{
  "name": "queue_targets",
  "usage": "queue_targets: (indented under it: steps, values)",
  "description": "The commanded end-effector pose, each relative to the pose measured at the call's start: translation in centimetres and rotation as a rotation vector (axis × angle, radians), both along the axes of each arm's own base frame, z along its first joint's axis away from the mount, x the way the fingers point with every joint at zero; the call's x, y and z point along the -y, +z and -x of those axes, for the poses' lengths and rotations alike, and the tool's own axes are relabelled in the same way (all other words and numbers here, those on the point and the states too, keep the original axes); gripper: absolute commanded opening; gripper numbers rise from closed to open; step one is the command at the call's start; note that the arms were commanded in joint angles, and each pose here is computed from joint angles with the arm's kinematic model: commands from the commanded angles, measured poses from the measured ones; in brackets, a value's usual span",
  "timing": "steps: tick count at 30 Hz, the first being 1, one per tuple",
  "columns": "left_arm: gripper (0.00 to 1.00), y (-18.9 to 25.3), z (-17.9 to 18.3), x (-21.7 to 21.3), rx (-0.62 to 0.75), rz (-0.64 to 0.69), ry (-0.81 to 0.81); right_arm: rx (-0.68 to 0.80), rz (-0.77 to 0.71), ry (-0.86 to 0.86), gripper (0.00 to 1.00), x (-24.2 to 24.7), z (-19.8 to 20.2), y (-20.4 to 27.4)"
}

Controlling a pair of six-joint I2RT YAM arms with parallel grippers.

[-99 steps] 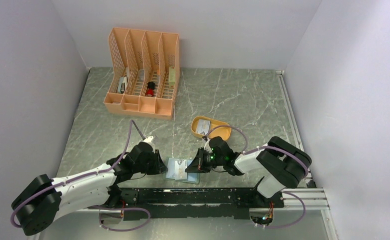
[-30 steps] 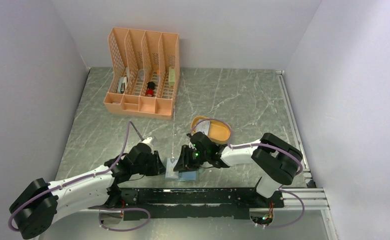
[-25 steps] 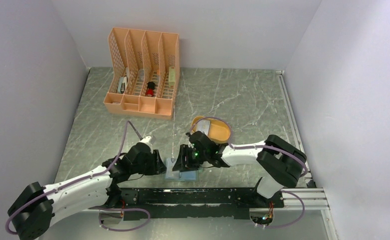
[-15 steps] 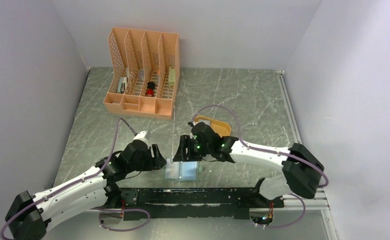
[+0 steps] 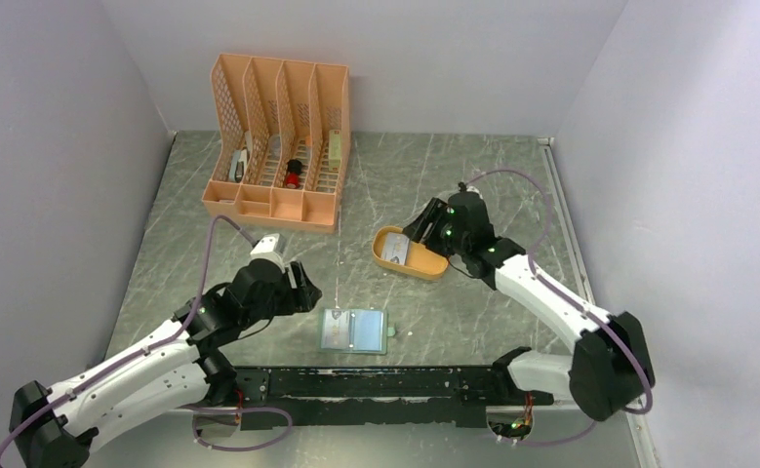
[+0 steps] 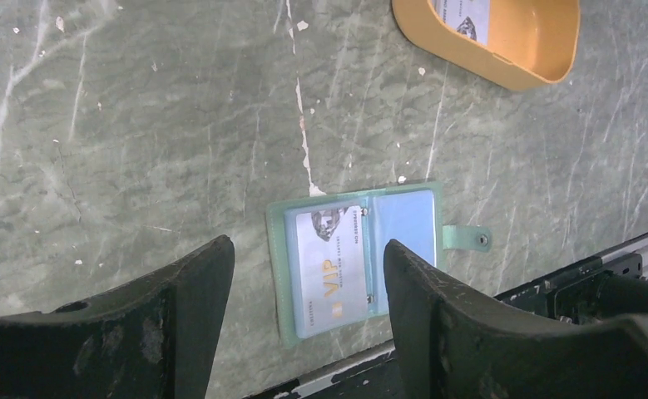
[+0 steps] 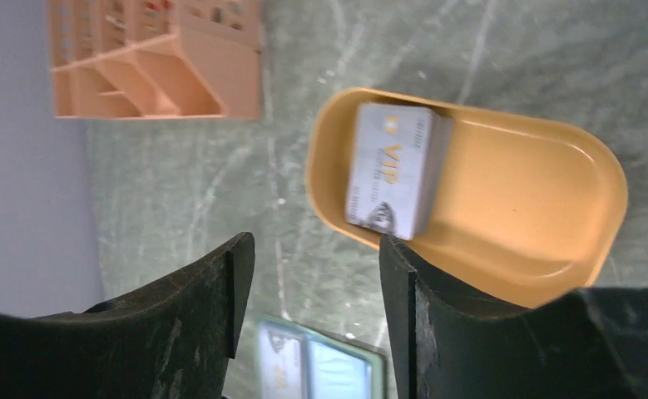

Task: Put the credit cards into the card holder
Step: Insert the credit card into the card holder, then pick up the credit card from the storage box.

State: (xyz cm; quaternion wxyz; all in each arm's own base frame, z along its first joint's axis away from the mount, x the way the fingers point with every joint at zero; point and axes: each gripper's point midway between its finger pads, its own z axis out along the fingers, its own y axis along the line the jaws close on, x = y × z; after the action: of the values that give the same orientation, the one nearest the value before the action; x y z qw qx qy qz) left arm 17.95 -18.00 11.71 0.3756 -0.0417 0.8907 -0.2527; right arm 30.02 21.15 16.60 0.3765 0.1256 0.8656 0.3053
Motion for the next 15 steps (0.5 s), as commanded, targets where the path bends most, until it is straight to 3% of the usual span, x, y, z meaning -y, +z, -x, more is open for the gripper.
queue_targets:
  steps: [1,15]
  values:
    - [0.71,0.9,-0.6,0.1,0.041,-0.019,-0.026,-0.086,-0.026,0.061,0.63,-0.6,-0.1,-3.6]
    - [0.68,-1.7,1.3,1.6,-0.039,0.032,-0.120,-0.184,0.050,-0.027,0.67,-0.3,-3.2,-9.5]
